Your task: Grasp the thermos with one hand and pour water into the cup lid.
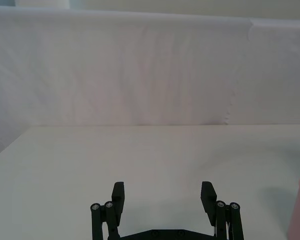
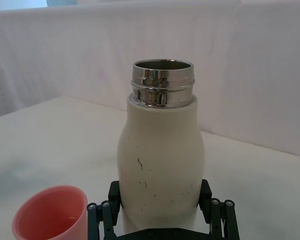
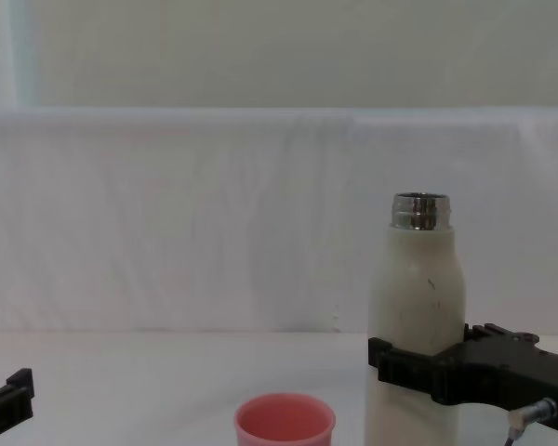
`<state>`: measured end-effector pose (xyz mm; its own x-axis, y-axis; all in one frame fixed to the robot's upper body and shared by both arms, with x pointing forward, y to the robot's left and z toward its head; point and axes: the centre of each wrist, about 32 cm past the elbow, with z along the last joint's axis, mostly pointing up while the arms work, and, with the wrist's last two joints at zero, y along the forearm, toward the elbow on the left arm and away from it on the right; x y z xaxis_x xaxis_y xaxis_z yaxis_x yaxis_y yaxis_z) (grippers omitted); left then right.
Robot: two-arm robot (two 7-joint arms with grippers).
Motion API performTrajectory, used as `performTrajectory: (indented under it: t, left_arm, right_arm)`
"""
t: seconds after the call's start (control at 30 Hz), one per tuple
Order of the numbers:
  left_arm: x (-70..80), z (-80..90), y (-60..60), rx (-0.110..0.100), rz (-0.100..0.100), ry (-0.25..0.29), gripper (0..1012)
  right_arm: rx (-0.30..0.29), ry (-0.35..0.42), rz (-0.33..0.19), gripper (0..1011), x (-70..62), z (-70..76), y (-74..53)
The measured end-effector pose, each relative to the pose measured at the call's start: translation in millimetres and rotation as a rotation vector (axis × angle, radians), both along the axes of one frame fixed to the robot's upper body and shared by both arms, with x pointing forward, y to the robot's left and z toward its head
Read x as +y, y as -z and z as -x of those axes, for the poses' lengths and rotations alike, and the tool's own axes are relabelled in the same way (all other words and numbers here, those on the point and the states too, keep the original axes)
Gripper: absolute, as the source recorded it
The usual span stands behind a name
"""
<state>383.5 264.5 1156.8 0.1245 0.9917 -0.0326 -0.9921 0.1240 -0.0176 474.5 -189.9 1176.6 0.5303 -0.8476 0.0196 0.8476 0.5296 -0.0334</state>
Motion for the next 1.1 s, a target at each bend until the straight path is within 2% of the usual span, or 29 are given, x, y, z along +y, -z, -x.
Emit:
performTrajectory:
  t: [0.4, 0.57, 0.73, 0.93, 1.1]
  left_arm:
    - [0.0, 0.0, 0.0, 0.0, 0.0, 0.0, 1001]
    - [0.0, 0.0, 0.0, 0.0, 0.0, 0.0, 1001]
    - [0.0, 0.0, 0.0, 0.0, 0.0, 0.0, 1001]
    - [0.0, 0.0, 0.0, 0.0, 0.0, 0.0, 1001]
    - [0.0, 0.0, 0.0, 0.0, 0.0, 0.0, 1001]
  right_arm:
    - [-0.002, 0.002, 0.0, 950, -0.1, 0.2, -0.1]
    - [-0.027, 0.028, 0.006, 950, -3.3, 2.0, -2.5]
    - [-0.07, 0.051, 0.035, 950, -9.0, 5.3, -8.0]
    - [-0.128, 0.07, 0.115, 951, -15.6, 9.7, -14.9]
    - [-0.188, 0.076, 0.222, 951, -19.7, 12.2, -21.0]
